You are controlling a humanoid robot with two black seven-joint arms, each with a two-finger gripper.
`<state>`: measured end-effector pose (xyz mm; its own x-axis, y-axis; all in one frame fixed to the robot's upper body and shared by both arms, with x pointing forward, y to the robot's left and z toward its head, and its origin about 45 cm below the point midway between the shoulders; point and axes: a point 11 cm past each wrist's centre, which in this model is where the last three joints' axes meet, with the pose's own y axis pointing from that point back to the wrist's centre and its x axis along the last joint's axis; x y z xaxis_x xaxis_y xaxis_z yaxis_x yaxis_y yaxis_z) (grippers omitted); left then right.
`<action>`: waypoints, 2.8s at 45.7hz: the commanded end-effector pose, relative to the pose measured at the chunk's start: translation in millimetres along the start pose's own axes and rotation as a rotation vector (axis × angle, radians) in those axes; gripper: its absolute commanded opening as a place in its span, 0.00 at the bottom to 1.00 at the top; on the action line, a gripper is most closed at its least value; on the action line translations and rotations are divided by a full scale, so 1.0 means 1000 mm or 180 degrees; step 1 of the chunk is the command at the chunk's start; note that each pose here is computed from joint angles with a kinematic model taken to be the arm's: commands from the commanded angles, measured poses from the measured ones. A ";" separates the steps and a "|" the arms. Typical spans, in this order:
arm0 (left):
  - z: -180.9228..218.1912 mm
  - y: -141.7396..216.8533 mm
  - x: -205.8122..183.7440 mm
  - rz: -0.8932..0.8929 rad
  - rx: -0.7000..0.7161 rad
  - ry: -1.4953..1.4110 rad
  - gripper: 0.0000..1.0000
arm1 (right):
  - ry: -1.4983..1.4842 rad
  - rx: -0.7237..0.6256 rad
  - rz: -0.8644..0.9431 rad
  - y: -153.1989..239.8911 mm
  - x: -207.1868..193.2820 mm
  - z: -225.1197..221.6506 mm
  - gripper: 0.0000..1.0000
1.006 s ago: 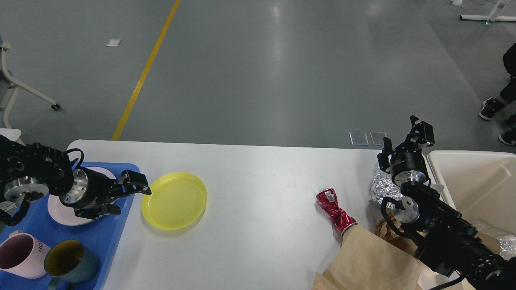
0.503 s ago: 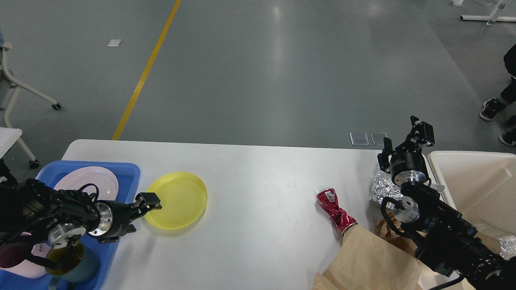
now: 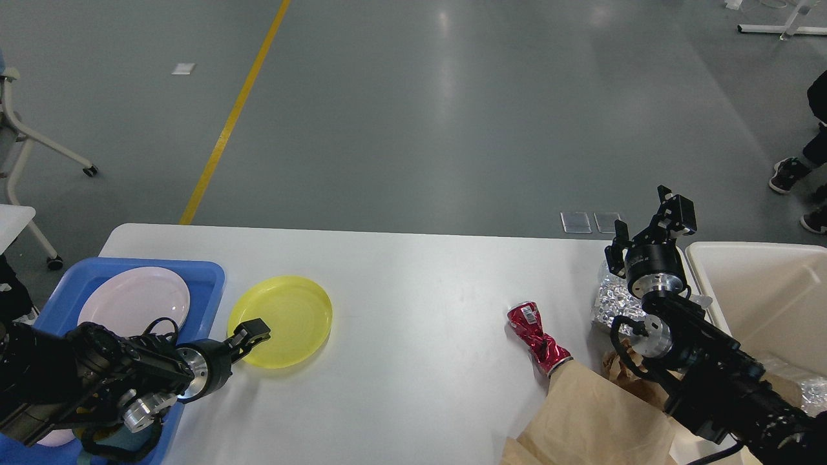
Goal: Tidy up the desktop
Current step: 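Move the left gripper to the rim of the yellow plate, then grasp the yellow plate rim with the left gripper, then lift the yellow plate and place it onto the pink plate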
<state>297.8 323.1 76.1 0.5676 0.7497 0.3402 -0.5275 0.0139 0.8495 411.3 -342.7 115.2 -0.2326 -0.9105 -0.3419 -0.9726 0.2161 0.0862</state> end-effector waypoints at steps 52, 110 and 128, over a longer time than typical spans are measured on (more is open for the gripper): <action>-0.009 -0.017 -0.010 0.0251 0.0032 -0.0103 0.41 | 0.0002 0.0000 -0.0001 0.000 0.000 0.000 1.00; -0.017 -0.005 -0.013 0.0038 0.0051 -0.0152 0.00 | -0.0002 0.0000 0.0001 0.000 0.000 0.000 1.00; 0.034 0.100 0.090 -0.1012 0.0029 -0.0857 0.00 | -0.0002 0.0000 0.0001 0.000 0.000 0.000 1.00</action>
<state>309.0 359.0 154.1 0.7536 0.6062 0.2543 -0.4137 0.1368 0.9001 411.3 -342.7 115.2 -0.2327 -0.9104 -0.3420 -0.9725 0.2162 0.0863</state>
